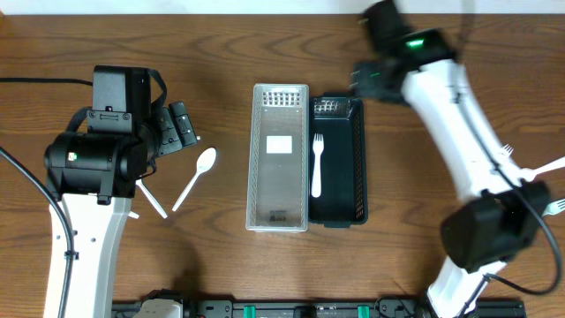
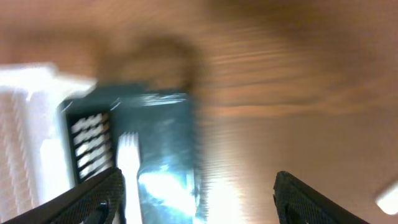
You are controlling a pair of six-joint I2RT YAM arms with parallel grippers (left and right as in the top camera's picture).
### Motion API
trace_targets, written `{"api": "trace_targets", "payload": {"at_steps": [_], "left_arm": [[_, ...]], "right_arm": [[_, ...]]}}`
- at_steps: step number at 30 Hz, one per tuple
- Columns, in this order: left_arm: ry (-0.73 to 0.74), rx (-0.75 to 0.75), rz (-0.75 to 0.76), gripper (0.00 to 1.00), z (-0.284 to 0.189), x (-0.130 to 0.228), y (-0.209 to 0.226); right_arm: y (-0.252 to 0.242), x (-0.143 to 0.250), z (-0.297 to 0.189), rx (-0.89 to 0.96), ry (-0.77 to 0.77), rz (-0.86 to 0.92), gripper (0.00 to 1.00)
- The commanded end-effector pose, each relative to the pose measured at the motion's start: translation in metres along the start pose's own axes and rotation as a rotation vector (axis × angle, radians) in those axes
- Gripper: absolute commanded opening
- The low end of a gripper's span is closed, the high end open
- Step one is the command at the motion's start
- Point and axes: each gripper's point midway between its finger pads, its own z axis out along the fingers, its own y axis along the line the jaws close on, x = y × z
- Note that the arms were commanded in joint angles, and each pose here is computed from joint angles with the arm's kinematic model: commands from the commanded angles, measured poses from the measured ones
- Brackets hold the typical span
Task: Pack container
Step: 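Carry the fork with the right gripper into the dark green basket, then move the right gripper to a second white fork and grasp it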
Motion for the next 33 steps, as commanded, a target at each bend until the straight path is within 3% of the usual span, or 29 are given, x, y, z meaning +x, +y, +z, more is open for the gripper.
{"api": "trace_targets", "payload": {"at_steps": [1, 8, 15, 33], "left_arm": [[-0.018, -0.016, 0.01, 0.98, -0.003, -0.006, 0.003], [-0.018, -0.016, 0.01, 0.98, -0.003, -0.006, 0.003], [-0.017, -0.016, 0.009, 0.98, -0.003, -0.006, 0.003], [0.002, -0.024, 0.013, 0.98, -0.003, -0.001, 0.005]], "right_arm": [[-0.07, -0.02, 0.004, 0.113, -0.017, 0.284, 0.88], [-0.202, -0.029, 0.041, 0.221, -0.002, 0.637, 0.96], [-0.268, -0.005, 0.089, 0.209, 0.065, 0.692, 0.98], [-0.308, 0.045, 0.177, 0.186, 0.227, 0.577, 0.99]]}}
